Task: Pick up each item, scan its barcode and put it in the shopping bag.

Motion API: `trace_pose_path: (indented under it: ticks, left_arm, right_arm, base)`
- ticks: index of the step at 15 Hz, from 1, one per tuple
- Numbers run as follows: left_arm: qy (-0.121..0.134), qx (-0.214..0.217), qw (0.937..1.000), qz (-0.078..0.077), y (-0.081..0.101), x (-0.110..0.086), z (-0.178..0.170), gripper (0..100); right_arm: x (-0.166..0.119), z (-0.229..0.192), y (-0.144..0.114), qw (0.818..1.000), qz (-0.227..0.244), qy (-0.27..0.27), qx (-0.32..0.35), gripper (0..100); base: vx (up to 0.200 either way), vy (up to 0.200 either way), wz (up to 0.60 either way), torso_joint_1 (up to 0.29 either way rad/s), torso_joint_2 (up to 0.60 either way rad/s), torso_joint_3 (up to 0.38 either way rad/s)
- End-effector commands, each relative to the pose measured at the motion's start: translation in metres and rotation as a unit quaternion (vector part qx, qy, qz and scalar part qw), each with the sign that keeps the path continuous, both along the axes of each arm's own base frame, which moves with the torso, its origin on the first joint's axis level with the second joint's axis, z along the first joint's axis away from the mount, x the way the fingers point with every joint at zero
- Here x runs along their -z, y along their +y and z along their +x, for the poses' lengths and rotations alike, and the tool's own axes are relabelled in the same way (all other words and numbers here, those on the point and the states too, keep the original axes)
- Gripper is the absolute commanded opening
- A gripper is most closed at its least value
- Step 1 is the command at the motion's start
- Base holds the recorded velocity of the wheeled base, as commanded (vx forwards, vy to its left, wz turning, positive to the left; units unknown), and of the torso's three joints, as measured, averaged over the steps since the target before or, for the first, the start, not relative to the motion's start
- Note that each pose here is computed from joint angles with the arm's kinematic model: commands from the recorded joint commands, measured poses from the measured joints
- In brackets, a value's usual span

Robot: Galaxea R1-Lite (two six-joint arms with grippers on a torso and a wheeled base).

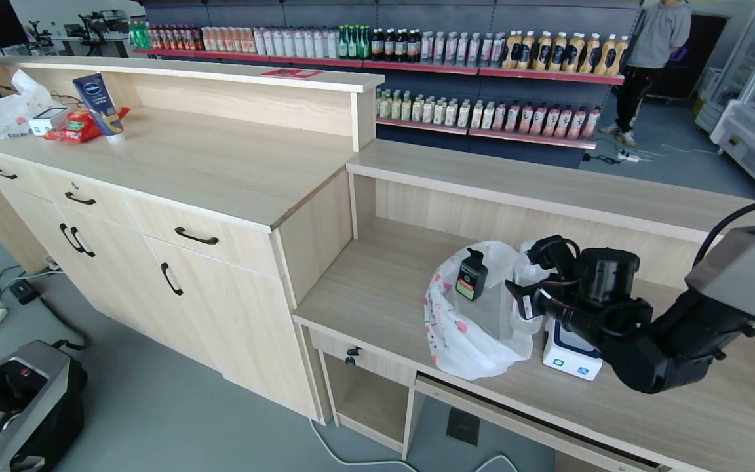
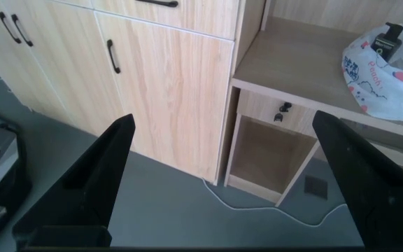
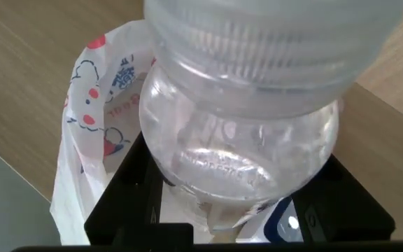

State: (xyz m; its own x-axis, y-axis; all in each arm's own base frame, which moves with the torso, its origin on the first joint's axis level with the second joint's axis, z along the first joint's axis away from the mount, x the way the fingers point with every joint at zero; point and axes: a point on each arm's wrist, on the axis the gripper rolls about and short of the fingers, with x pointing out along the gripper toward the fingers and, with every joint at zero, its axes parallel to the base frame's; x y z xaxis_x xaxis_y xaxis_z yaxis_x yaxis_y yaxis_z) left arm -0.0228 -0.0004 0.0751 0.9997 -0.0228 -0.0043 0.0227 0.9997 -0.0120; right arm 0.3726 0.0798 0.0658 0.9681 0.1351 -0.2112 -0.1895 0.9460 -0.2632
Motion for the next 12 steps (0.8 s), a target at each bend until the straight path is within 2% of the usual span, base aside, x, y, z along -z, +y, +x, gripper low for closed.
trace_pose_path:
  ticks: [1,5,9,12]
  left_arm:
    - [0.000,0.000,1.0000,0.000,0.000,0.000,0.000,100]
    - [0.000,0.000,1.0000,0.000,0.000,0.000,0.000,100]
    - [0.001,0.000,1.0000,0.000,0.000,0.000,0.000,100]
    - [0.001,0.000,1.0000,0.000,0.000,0.000,0.000,100]
  right_arm:
    - [0.037,0.017,0.007,1.000,0.001,0.009,-0.016,0]
    - [0.059,0.034,0.014,0.997,0.019,-0.033,-0.072,0]
    - [0.079,0.049,0.019,0.996,0.022,-0.039,-0.082,0]
    - [0.092,0.064,0.025,0.990,0.031,-0.053,-0.126,0]
  base:
    - [0.000,0.000,0.00,0.000,0.00,0.000]
    - [0.000,0.000,0.00,0.000,0.00,0.000]
    - [0.000,0.000,0.00,0.000,0.00,0.000]
    - [0.000,0.000,0.00,0.000,0.00,0.000]
